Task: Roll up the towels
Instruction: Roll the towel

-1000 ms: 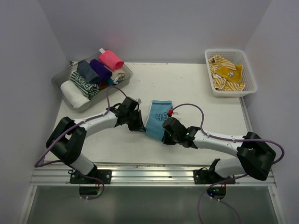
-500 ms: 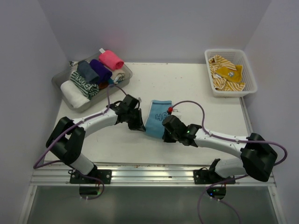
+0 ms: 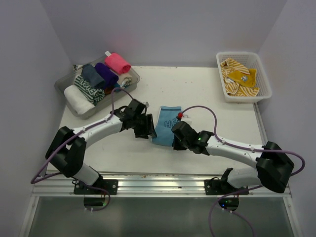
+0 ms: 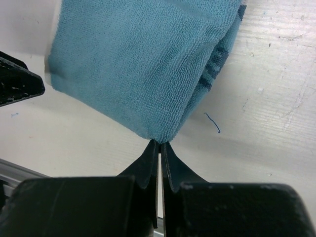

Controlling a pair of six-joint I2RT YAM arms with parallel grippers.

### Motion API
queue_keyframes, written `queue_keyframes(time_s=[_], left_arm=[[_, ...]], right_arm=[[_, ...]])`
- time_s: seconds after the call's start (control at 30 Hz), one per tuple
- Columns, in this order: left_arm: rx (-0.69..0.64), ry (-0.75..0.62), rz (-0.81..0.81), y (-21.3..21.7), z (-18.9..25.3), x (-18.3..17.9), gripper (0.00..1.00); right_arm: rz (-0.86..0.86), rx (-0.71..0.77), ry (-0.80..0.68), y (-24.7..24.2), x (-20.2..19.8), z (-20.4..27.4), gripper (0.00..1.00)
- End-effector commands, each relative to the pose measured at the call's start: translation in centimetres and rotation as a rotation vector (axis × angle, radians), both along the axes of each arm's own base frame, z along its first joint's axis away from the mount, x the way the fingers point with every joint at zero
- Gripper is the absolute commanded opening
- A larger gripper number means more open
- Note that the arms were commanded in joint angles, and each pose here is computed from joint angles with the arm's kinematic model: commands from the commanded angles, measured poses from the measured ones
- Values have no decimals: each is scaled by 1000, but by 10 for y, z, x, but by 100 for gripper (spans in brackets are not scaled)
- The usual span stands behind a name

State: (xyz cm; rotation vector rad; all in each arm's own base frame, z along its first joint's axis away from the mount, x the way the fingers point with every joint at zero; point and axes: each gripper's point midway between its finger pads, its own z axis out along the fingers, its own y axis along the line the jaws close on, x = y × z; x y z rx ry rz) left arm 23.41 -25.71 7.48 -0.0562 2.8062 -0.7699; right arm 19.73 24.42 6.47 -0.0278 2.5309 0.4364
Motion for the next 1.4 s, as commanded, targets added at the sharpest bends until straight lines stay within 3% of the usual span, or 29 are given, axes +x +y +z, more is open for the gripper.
queue_keyframes(time_s=[0.0, 0.17, 0.27, 0.37, 0.53, 0.77, 1.37], left_arm=[[-19, -90, -10, 0, 19, 10, 54], [-69, -232, -49, -15, 50, 35, 42], [-120, -248, -104, -36, 59, 51, 35], [-163, -185, -175, -57, 44, 54, 33], [-102, -26, -267, -63, -6, 43, 25], [-12, 65, -318, -55, -48, 32, 24], [42, 37, -392, -55, -46, 45, 25]], right_arm=[[4, 45, -49, 9, 10, 25, 0], [12, 44, -59, 11, 11, 29, 0], [7, 31, -53, 9, 12, 23, 0], [7, 30, -46, 8, 10, 20, 0], [4, 30, -44, 7, 10, 19, 0], [-4, 53, -65, 10, 13, 28, 0], [-103, 71, -95, 14, 60, 42, 0]])
